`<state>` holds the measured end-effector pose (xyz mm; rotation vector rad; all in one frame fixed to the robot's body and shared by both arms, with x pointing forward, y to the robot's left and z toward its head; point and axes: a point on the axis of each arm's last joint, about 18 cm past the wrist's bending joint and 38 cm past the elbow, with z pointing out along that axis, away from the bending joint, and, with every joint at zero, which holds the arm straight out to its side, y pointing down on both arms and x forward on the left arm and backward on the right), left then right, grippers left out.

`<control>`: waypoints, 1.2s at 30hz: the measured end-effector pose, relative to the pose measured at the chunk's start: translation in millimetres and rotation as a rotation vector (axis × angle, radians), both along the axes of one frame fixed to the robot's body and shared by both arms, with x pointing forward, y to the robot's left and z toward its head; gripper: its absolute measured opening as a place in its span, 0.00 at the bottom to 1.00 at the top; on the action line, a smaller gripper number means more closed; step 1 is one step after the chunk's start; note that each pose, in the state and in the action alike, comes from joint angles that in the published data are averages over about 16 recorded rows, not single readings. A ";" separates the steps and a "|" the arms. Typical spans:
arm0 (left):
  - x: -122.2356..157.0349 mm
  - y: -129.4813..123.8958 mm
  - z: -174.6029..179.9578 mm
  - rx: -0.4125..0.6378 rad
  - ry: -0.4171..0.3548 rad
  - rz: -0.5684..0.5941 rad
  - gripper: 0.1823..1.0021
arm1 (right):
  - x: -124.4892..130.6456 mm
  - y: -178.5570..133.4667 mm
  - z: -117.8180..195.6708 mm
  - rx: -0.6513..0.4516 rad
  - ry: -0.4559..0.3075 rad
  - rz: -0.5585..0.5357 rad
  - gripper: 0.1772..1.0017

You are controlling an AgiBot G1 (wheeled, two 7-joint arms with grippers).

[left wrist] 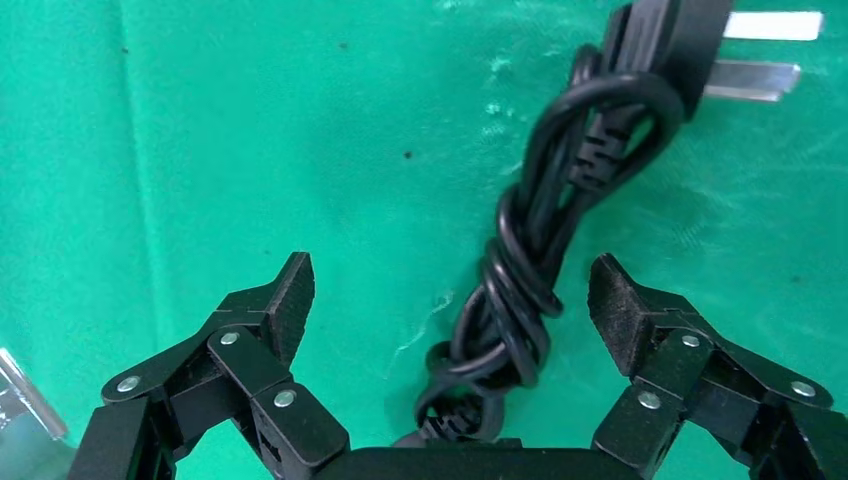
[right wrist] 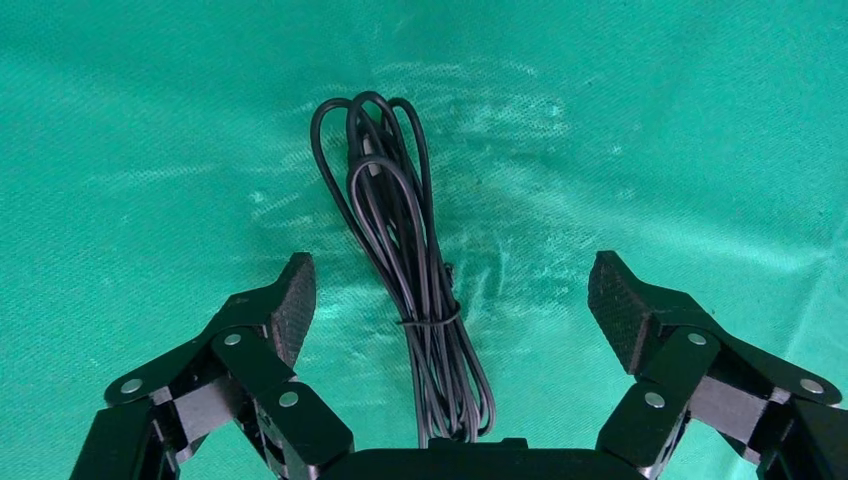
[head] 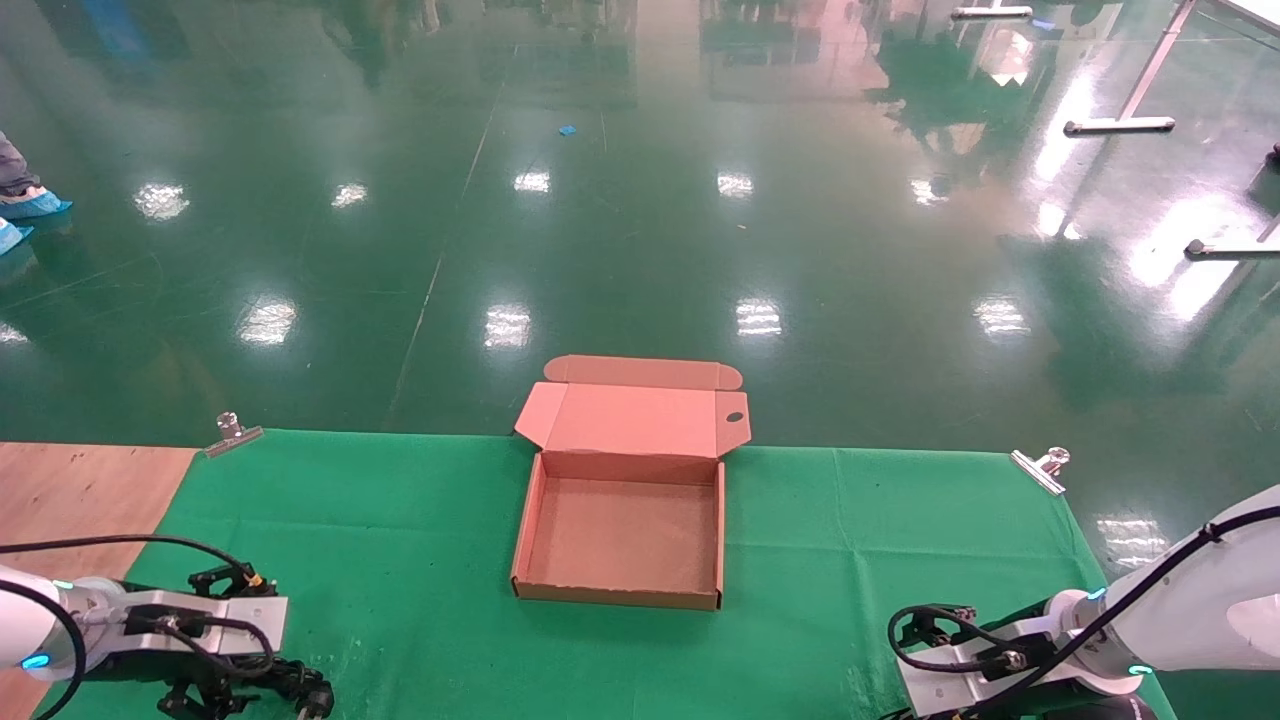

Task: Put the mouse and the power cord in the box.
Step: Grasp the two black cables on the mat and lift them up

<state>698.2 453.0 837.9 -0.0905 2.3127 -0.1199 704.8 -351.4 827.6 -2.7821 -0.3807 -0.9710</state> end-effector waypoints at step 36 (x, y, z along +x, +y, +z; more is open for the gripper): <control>-13.6 9.2 -2.5 -0.043 0.020 -0.024 0.33 | -1.9 7.3 0.1 0.003 0.021 0.019 0.26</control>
